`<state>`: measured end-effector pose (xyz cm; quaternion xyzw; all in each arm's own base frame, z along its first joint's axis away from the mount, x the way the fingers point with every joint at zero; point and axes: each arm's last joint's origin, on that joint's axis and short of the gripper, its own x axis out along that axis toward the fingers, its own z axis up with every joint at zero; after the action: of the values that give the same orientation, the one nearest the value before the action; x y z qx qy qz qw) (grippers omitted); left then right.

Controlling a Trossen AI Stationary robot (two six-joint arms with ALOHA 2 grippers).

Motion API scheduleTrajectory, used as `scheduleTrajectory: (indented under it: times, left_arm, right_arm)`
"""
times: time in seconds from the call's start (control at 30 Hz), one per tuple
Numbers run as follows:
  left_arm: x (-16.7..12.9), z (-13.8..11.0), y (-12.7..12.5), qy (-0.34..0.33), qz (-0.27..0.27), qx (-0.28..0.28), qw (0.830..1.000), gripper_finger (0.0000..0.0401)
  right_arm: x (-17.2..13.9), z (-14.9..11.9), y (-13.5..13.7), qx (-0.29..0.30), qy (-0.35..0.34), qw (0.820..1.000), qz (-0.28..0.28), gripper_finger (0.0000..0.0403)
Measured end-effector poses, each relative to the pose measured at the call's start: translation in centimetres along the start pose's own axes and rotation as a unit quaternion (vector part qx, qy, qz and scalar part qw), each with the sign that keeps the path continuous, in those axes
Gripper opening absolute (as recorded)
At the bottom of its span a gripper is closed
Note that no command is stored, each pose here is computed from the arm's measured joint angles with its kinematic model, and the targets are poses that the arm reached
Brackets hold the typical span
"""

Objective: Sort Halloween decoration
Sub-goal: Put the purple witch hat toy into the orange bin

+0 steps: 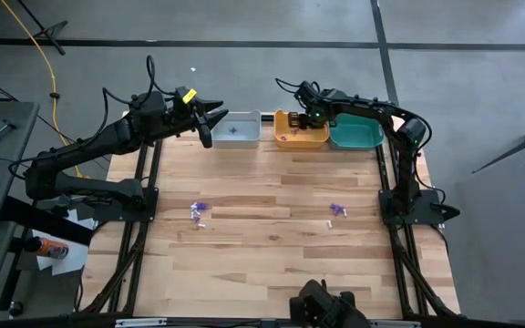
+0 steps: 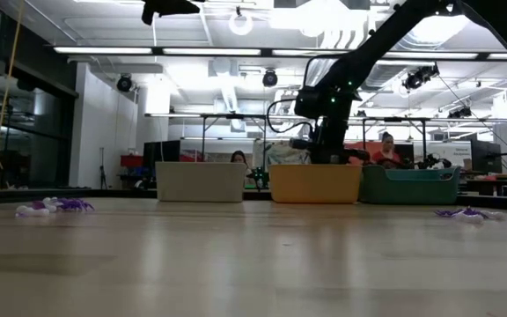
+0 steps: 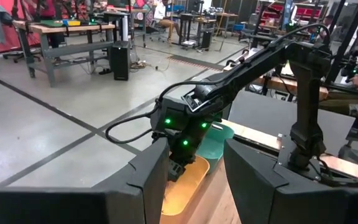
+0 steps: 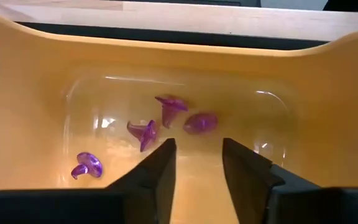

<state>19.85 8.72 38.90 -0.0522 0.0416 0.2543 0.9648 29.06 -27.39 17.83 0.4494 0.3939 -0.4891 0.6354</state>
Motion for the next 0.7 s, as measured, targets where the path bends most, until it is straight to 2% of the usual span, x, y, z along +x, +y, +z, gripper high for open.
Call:
scheduleTrajectory:
  times: [0.17, 0.27, 0.37, 0.47, 0.53, 0.7]
  left_arm:
    - [0.0, 0.0, 0.0, 0.000, 0.000, 0.013, 1.000, 0.0143]
    - [0.0, 0.0, 0.0, 0.000, 0.000, 0.018, 1.000, 0.0143]
    - [0.0, 0.0, 0.0, 0.000, 0.000, 0.018, 1.000, 0.0143]
    - [0.0, 0.0, -0.1, 0.001, -0.007, 0.011, 1.000, 0.0143]
    - [0.0, 0.0, -0.3, 0.003, -0.035, 0.009, 0.999, 0.0143]
    - [0.8, -0.6, -1.2, 0.022, -0.089, 0.010, 0.996, 0.0143]
  right_arm:
    - [-1.7, 0.4, 0.2, -0.026, -0.016, 0.999, 0.030, 0.0145]
    - [-4.3, 0.6, 0.4, -0.075, -0.042, 0.994, 0.065, 0.0146]
    - [-8.1, -0.2, 1.2, -0.148, -0.077, 0.981, 0.103, 0.0146]
    - [-11.7, -2.4, 1.9, -0.225, -0.106, 0.959, 0.138, 0.0146]
    - [-13.4, -4.3, 2.0, -0.266, -0.122, 0.943, 0.158, 0.0146]
    - [-15.2, -9.7, 0.7, -0.290, -0.157, 0.918, 0.221, 0.0146]
